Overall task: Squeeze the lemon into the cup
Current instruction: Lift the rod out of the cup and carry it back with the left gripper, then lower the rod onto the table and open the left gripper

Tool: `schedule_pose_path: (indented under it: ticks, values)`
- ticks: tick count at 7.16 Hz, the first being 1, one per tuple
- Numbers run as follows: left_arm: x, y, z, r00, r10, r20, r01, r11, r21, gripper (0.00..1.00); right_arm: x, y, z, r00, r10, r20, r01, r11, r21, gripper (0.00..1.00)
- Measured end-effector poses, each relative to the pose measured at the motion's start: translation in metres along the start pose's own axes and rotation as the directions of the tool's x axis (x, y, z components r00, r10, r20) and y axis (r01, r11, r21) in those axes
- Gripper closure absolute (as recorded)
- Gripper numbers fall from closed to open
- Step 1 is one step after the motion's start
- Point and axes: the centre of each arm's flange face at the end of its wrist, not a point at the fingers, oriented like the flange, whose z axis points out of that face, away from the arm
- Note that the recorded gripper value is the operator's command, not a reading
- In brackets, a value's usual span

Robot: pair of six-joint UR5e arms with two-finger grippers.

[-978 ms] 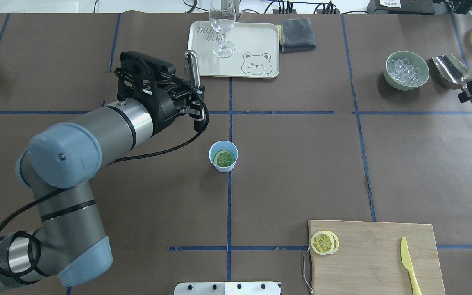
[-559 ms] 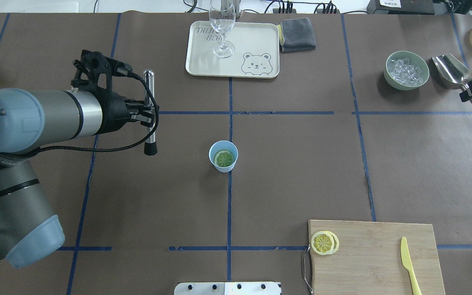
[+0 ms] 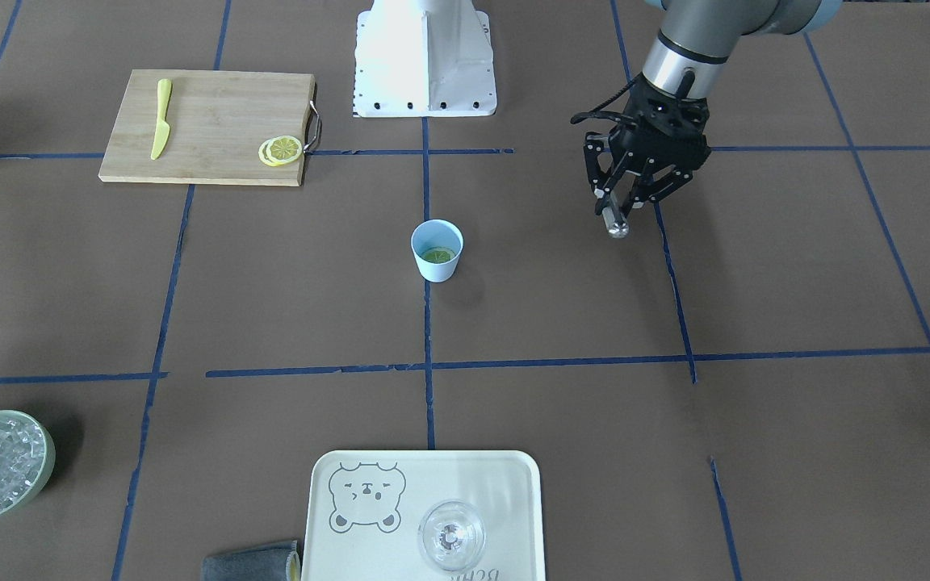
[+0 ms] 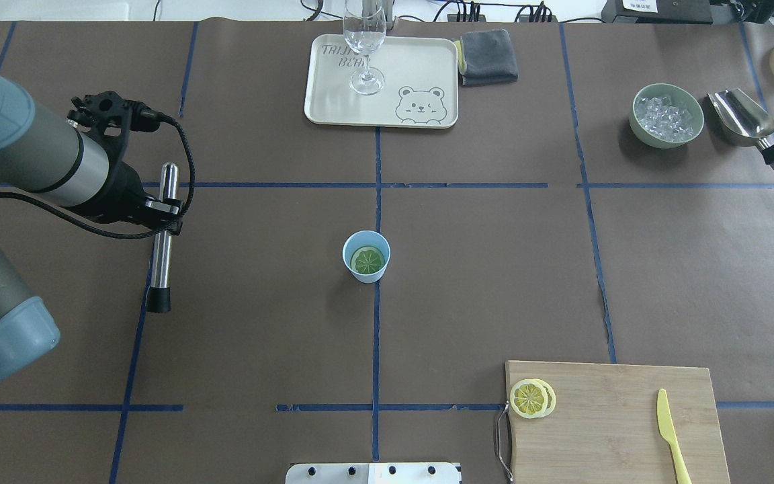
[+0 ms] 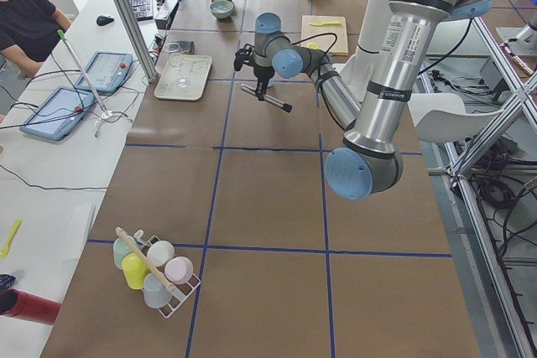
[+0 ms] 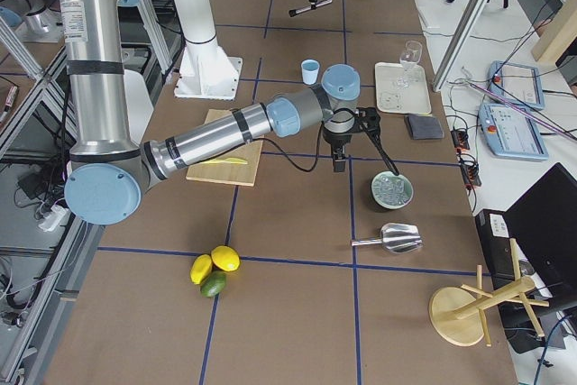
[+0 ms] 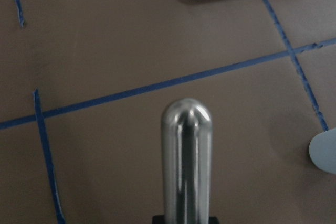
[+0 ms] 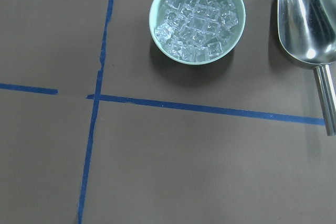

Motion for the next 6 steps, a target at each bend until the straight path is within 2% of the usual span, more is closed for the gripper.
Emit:
schedule_pose_path:
  ticks: [1,3,4,6]
  values:
    - [-0.017,-0.002,0.005,0.997,-0.063,0.046,0.066,0.996,-0.066,1.00,0.001,0.001,-0.003,1.000,0.001,0.001,-0.001,1.000,0.005,0.00]
    - [-0.057,-0.018,0.037,0.980,-0.152,0.126,0.171,0.972,-0.159,1.00,0.001,0.008,-0.009,1.000,0.000,0.001,0.000,1.000,0.014,0.00]
    - [-0.074,-0.027,0.057,0.976,-0.154,0.156,0.183,0.964,-0.193,1.00,0.001,0.009,-0.010,1.000,-0.001,0.001,0.001,1.000,0.017,0.00]
    - [-0.111,-0.039,0.093,0.975,-0.099,0.197,0.148,0.956,-0.254,1.00,-0.001,0.007,-0.012,1.000,-0.004,0.002,0.004,1.000,0.021,0.00]
